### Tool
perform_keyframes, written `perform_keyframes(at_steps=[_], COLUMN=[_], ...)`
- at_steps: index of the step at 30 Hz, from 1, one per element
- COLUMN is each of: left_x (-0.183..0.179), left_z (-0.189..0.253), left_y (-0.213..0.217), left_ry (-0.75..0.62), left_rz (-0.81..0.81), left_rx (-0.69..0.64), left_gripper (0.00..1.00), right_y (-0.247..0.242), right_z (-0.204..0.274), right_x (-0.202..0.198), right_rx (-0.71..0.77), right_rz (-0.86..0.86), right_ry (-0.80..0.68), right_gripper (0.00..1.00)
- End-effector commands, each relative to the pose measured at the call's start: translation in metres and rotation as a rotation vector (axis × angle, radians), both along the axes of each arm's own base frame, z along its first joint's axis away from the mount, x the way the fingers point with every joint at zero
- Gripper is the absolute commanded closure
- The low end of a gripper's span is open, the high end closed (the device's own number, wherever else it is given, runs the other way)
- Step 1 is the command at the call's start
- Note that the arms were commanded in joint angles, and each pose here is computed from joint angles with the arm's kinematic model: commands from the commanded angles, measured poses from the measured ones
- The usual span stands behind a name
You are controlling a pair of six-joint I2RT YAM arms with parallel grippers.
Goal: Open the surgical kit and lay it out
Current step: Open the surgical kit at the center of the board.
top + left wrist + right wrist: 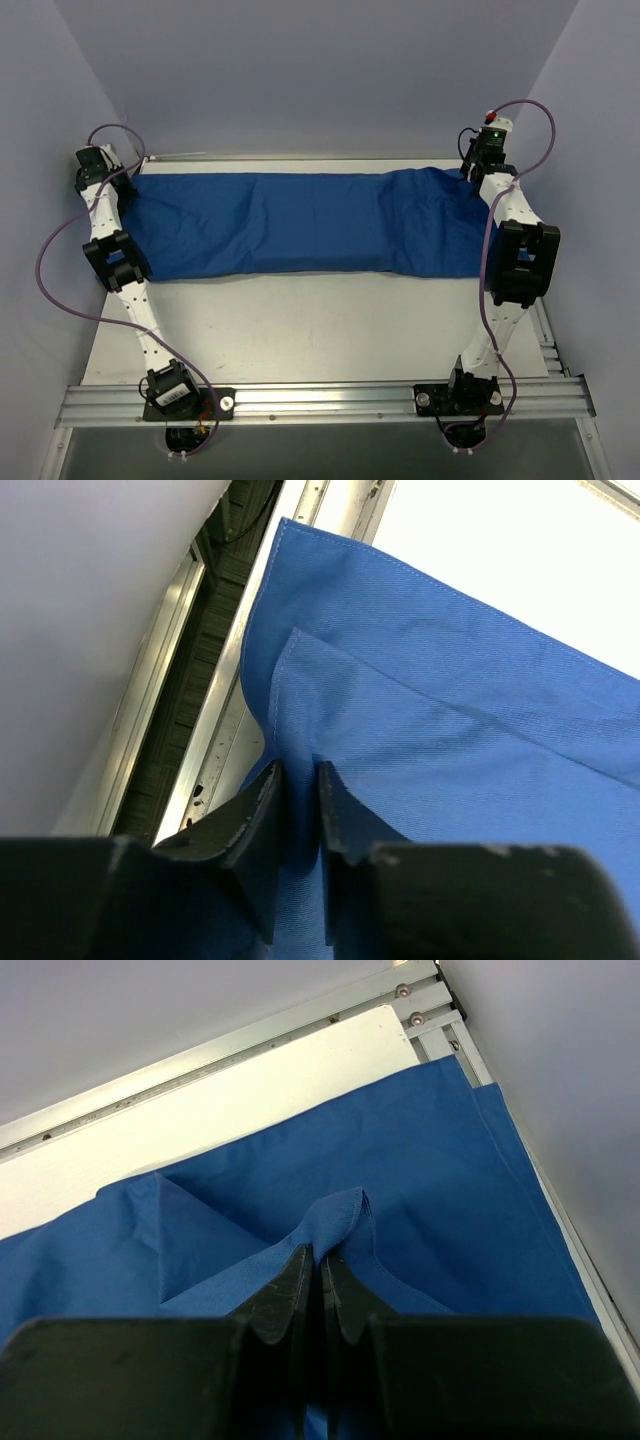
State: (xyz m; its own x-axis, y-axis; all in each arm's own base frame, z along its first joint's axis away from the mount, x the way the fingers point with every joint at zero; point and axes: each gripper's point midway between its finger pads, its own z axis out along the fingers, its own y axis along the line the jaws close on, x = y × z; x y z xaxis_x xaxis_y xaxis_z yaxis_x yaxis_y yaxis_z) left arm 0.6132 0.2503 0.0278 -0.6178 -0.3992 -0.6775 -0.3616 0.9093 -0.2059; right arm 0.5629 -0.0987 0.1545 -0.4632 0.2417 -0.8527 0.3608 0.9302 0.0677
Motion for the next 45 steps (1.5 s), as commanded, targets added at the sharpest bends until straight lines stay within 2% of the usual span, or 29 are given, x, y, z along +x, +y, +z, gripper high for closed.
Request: perform_keyframes(at_steps=[1, 5, 8, 15, 17, 18, 22, 28, 29, 31, 35, 41, 45], left_x=[-0.006, -0.003, -0.001, 0.007, 0.010, 0.011, 0.010, 0.011, 0.012, 0.014, 0.017, 0.017, 0.018], left_z=[0.004, 0.016, 0.022, 0.033, 0.038, 0.037, 0.036, 0.041, 0.043, 0.045, 0.052, 0.048, 0.050], left_y=[0.021, 0.023, 0.024, 0.022, 0.020, 0.020, 0.021, 0.023, 0.022, 0.021, 0.021, 0.020, 0.019], left_ry=[-0.016, -0.021, -0.028, -0.053, -0.065, -0.064, -0.057, -0.066, -0.071, -0.076, -0.091, -0.086, -0.087], left_rz=[0.084, 0.073, 0.061, 0.043, 0.037, 0.037, 0.047, 0.042, 0.041, 0.034, 0.035, 0.037, 0.033], left_rx=[-0.027, 0.038, 0.070, 0.125, 0.138, 0.141, 0.146, 0.161, 0.163, 0.173, 0.194, 0.187, 0.197], left_gripper=[0.76, 0.75, 0.66, 0.54, 0.55, 0.61, 0.70, 0.66, 0.59, 0.55, 0.54, 0.73, 0.74], right_y=[0.001, 0.002, 0.002, 0.002, 0.002, 0.002, 0.001, 0.000, 0.001, 0.001, 0.001, 0.001, 0.001], right_z=[0.039, 0.036, 0.036, 0.037, 0.036, 0.037, 0.040, 0.038, 0.037, 0.036, 0.035, 0.033, 0.033], right_x=[0.002, 0.003, 0.004, 0.005, 0.005, 0.005, 0.005, 0.004, 0.005, 0.005, 0.006, 0.006, 0.005], right_rx=[-0.019, -0.015, -0.015, -0.018, -0.019, -0.019, -0.022, -0.021, -0.022, -0.022, -0.020, -0.022, -0.023], right_rz=[-0.009, -0.007, -0.007, -0.006, -0.005, -0.005, -0.005, -0.007, -0.005, -0.005, -0.006, -0.006, -0.006], right_ry=[-0.088, -0.085, -0.083, -0.084, -0.080, -0.080, -0.084, -0.080, -0.079, -0.076, -0.075, -0.073, -0.073], right_gripper=[1.00, 1.00, 1.00, 1.00, 1.00, 1.00, 1.00, 1.00, 1.00, 1.00, 1.00, 1.00, 1.00])
